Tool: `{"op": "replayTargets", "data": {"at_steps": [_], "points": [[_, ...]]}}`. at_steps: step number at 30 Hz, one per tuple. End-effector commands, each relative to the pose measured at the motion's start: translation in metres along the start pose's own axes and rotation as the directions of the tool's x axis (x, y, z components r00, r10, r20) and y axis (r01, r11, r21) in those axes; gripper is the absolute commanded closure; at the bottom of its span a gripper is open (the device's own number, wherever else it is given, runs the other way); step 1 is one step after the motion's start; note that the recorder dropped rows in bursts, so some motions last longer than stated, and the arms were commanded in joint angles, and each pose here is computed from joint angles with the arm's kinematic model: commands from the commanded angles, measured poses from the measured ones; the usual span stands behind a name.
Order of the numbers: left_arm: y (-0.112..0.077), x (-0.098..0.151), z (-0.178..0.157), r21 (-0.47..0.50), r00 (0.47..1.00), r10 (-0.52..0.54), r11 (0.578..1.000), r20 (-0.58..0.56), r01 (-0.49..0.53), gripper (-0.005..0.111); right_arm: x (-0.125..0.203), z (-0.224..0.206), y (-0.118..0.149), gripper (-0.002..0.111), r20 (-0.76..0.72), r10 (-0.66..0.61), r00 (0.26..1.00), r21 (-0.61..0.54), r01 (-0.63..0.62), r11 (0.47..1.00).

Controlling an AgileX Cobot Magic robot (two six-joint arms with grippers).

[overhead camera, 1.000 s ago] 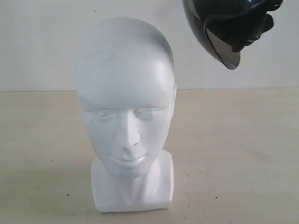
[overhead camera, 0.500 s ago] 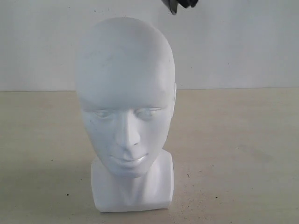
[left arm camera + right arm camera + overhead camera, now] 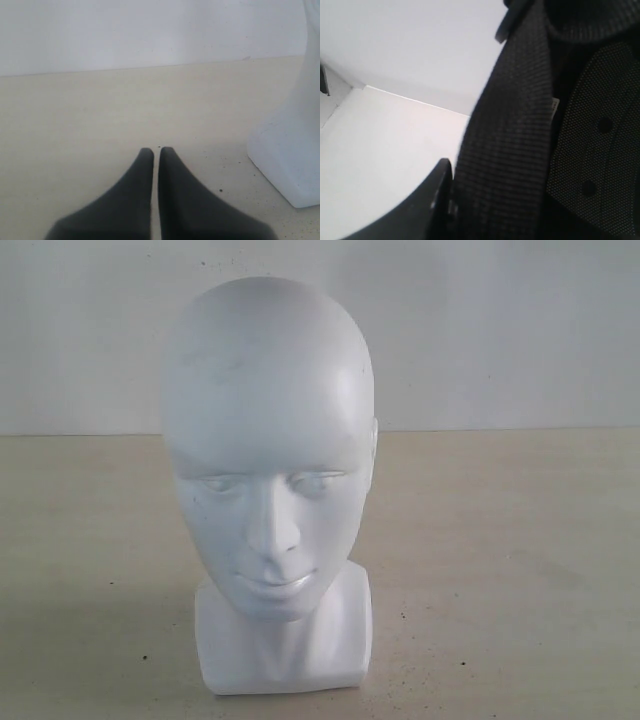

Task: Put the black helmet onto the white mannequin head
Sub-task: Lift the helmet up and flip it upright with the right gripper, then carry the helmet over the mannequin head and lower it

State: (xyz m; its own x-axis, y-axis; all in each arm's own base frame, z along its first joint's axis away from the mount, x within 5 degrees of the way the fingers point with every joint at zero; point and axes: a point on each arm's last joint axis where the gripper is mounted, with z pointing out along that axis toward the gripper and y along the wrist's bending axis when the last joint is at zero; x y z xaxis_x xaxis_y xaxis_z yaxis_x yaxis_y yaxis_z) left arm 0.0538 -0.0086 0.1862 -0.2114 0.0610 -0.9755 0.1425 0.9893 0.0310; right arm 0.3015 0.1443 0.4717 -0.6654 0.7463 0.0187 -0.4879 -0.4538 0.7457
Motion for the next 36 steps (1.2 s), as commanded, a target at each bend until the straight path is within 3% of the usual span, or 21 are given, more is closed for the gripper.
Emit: {"op": "replayTargets", "data": {"at_steps": [1,13,23,36], "points": [[0.0,0.0,0.0,0.0,1.0,-0.004,1.0,0.005,0.004,0.102,0.009,0.008,0.019,0.108,-0.002,0.048,0.999,-0.152,-0.048,0.987],[0.0,0.0,0.0,0.0,1.0,-0.004,1.0,0.005,0.004,0.102,0.043,0.039,0.013,0.108,-0.071,0.138,0.988,-0.213,-0.151,0.965],[0.0,0.0,0.0,0.0,1.0,-0.004,1.0,0.005,0.004,0.102,0.078,0.044,-0.003,0.108,-0.112,0.237,0.965,-0.138,-0.251,0.958],[0.0,0.0,0.0,0.0,1.0,-0.004,1.0,0.005,0.004,0.102,0.1,0.043,0.001,0.108,-0.188,0.245,0.951,-0.139,-0.273,0.952]]}}
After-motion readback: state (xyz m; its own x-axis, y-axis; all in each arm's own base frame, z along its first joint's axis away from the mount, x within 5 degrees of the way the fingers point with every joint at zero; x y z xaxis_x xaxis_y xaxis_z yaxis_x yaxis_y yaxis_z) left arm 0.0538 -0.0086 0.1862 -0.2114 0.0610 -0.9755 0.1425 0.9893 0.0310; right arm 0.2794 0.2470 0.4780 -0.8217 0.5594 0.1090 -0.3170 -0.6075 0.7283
